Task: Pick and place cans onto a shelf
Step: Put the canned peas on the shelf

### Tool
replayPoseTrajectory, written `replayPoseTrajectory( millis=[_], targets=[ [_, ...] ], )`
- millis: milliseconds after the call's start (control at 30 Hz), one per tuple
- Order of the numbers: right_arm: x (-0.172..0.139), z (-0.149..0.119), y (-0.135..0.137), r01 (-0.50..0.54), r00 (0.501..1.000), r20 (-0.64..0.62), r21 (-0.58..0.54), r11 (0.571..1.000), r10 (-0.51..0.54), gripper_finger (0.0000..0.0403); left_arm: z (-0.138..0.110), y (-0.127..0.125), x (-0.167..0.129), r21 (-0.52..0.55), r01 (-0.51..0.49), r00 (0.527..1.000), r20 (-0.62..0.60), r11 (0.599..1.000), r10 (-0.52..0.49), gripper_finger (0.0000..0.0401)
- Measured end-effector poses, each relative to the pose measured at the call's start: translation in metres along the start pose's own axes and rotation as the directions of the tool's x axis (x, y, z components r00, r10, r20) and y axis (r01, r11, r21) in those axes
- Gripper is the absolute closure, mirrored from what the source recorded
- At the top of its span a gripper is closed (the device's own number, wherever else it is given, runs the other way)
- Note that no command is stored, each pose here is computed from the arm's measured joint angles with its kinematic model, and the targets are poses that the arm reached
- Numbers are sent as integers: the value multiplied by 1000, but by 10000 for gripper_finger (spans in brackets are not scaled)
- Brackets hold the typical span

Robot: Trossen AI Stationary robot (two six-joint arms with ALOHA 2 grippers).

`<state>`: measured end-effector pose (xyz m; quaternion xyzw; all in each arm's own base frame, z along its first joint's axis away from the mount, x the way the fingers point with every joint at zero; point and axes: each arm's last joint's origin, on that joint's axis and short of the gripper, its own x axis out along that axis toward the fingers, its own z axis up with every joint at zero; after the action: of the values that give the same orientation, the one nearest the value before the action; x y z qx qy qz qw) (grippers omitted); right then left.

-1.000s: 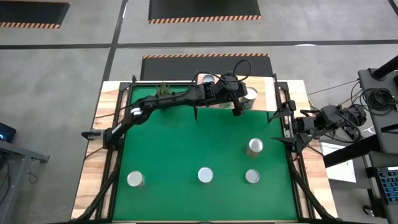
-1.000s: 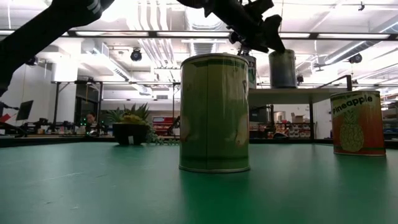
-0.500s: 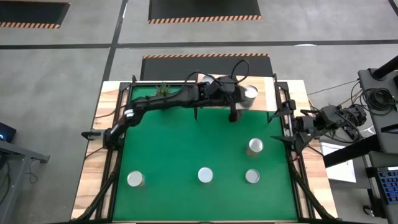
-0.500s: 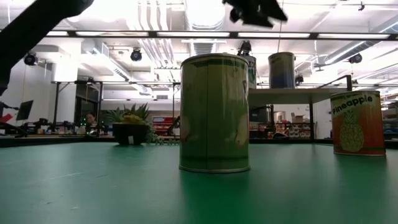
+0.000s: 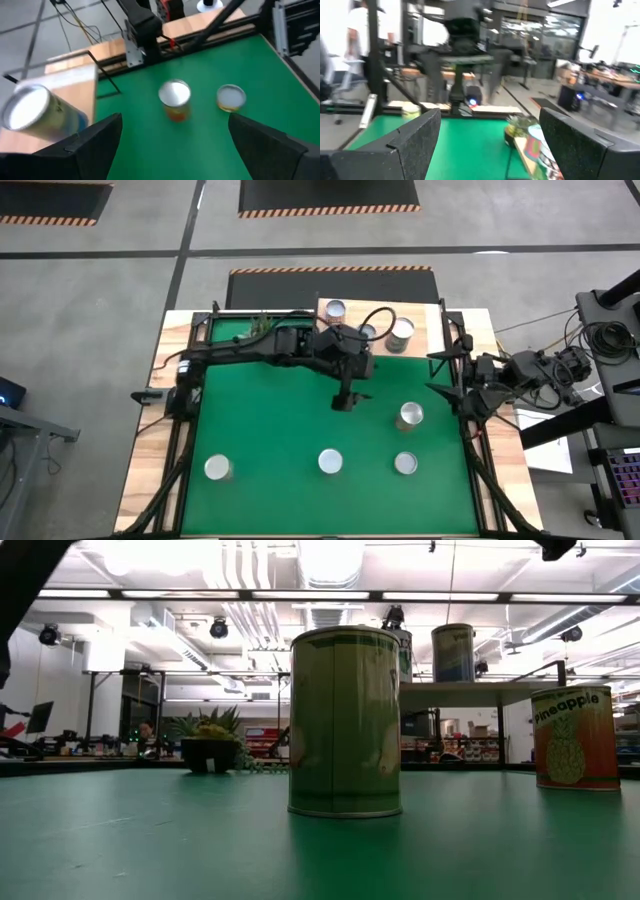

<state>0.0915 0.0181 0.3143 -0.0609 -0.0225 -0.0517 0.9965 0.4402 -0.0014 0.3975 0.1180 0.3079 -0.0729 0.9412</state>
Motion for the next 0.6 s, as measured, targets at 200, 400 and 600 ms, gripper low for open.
replayPoseTrajectory(
  millis=[200, 400, 600],
  targets=[
    [9, 3, 3, 21, 999, -34, 5, 1000, -21, 77, -28, -17, -17, -51, -26, 998, 60, 998, 29, 55],
    [23, 6, 6, 127, 988, -95, 41, 991, -122, 77, -78, -38, -61, -133, -187, 943, 255, 973, 216, 55],
    [51, 8, 16, 213, 961, -182, 7, 977, -208, 77, -118, -56, -111, -206, -157, 855, 460, 966, 237, 55]
  ],
)
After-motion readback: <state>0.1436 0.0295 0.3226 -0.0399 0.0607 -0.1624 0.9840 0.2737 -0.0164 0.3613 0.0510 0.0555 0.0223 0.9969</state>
